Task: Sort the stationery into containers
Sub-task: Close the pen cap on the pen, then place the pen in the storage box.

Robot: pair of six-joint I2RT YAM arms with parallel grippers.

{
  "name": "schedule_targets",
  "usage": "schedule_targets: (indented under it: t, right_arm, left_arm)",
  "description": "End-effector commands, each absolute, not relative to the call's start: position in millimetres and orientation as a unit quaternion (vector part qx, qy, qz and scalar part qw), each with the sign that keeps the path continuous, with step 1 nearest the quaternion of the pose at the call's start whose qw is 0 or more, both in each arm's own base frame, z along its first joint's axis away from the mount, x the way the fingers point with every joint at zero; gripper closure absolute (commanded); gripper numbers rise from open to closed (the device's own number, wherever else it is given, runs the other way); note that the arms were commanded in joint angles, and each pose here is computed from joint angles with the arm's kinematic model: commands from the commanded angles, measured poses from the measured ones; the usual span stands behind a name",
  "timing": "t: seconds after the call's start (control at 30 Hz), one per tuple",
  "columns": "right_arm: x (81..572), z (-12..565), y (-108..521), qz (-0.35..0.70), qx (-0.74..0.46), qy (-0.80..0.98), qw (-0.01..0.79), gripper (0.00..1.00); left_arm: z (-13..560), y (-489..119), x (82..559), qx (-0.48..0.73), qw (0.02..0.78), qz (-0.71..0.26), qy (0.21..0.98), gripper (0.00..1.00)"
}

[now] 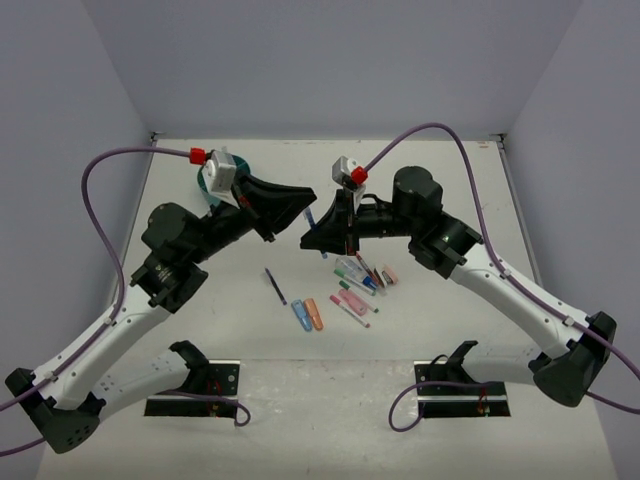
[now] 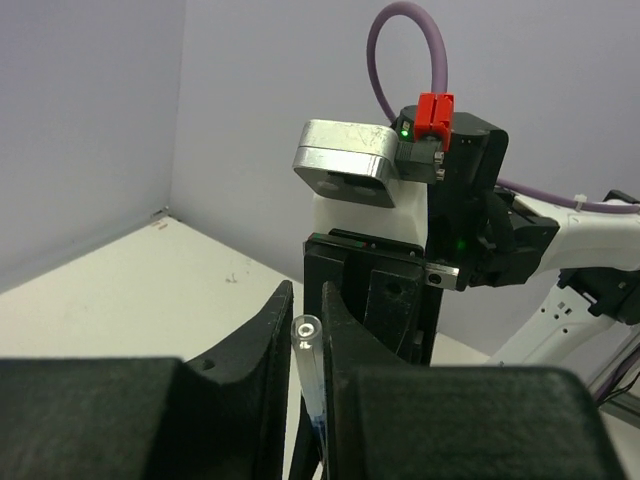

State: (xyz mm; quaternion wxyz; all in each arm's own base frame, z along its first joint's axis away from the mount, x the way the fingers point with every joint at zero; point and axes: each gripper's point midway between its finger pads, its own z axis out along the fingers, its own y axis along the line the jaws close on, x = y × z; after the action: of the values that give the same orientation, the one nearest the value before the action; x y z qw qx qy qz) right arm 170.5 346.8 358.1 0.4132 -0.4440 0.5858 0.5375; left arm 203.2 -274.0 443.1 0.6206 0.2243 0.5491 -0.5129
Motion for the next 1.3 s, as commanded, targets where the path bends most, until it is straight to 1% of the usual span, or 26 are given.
schedule_targets:
  t: [0.0,0.17,0.27,0.33,0.43,0.47,0.5,0.53,0.77,0.8,0.83,0.87,0.9,0.93,0.97,1.0,1.03,1.1,1.17,1.2,1.27]
  right_arm:
    - [164.1,396.5,340.2,0.529,-0.462,0.522,0.484,1.0]
    - [167.9,395.5,338.4,0.523,-0.455,0.528,0.491,1.0]
    - [169.0,395.4,337.7,0.521,-0.453,0.53,0.493,1.0]
    - [169.6,395.4,337.4,0.521,-0.453,0.53,0.494,1.0]
    - [170.6,394.3,336.9,0.519,-0.451,0.532,0.494,1.0]
    - [170.1,393.9,336.7,0.519,-0.452,0.532,0.494,1.0]
    - [170.1,393.8,336.6,0.519,-0.452,0.531,0.494,1.0]
    - [170.4,393.4,336.5,0.518,-0.452,0.532,0.495,1.0]
    - [177.6,381.2,335.8,0.51,-0.448,0.545,0.492,1.0]
    - [177.7,381.1,335.8,0.509,-0.449,0.544,0.493,0.94]
    - [179.4,378.3,335.3,0.507,-0.446,0.549,0.493,0.76]
    - [183.3,375.6,334.2,0.502,-0.44,0.555,0.496,0.44]
    - [187.3,372.2,332.5,0.497,-0.433,0.563,0.499,0.16]
    - [194.3,367.9,329.5,0.488,-0.423,0.574,0.504,0.01]
    - [204.7,363.0,325.1,0.475,-0.408,0.588,0.511,0.01]
    - [210.5,362.2,323.5,0.468,-0.397,0.596,0.517,0.01]
    - [225.7,348.7,311.6,0.448,-0.374,0.62,0.524,0.01]
    - [245.4,326.9,293.4,0.409,-0.339,0.654,0.538,0.01]
    - [268.7,311.1,273.5,0.349,-0.288,0.689,0.567,0.01]
    - [270.6,306.9,269.1,0.341,-0.277,0.695,0.569,0.01]
    - [270.0,304.4,262.1,0.338,-0.255,0.699,0.576,0.01]
  left_arm:
    - [391.8,-287.8,204.7,0.255,0.544,-0.507,0.618,0.83]
    - [385.6,-286.7,211.2,0.249,0.537,-0.502,0.631,0.82]
    - [377.8,-288.0,215.5,0.247,0.527,-0.498,0.643,0.72]
    - [374.6,-288.2,216.1,0.248,0.523,-0.499,0.645,0.71]
    - [375.5,-287.7,214.3,0.249,0.523,-0.503,0.641,0.78]
    - [377.2,-286.9,213.7,0.248,0.525,-0.505,0.639,0.91]
    - [379.3,-285.3,214.0,0.245,0.529,-0.504,0.637,0.98]
    - [381.7,-283.6,214.7,0.242,0.533,-0.504,0.635,1.0]
    - [406.8,-275.5,214.6,0.239,0.557,-0.505,0.614,1.0]
    - [409.8,-274.4,215.5,0.236,0.562,-0.504,0.612,1.0]
    - [412.5,-272.7,217.0,0.23,0.567,-0.501,0.612,1.0]
    - [414.8,-268.6,223.7,0.215,0.578,-0.489,0.616,1.0]
    - [415.3,-262.7,235.6,0.19,0.589,-0.47,0.629,1.0]
    - [412.9,-255.3,250.5,0.161,0.598,-0.445,0.647,1.0]
    - [408.1,-246.3,265.9,0.131,0.604,-0.414,0.668,1.0]
    - [413.7,-237.1,281.3,0.099,0.623,-0.387,0.673,1.0]
    - [405.7,-218.9,304.1,0.047,0.632,-0.331,0.699,1.0]
    - [396.9,-180.1,341.8,-0.042,0.652,-0.226,0.722,1.0]
    - [403.6,-126.0,379.1,-0.139,0.678,-0.126,0.711,1.0]
    - [399.1,-101.2,395.9,-0.183,0.683,-0.073,0.703,1.0]
    - [382.1,-62.0,437.1,-0.246,0.682,0.005,0.688,1.0]
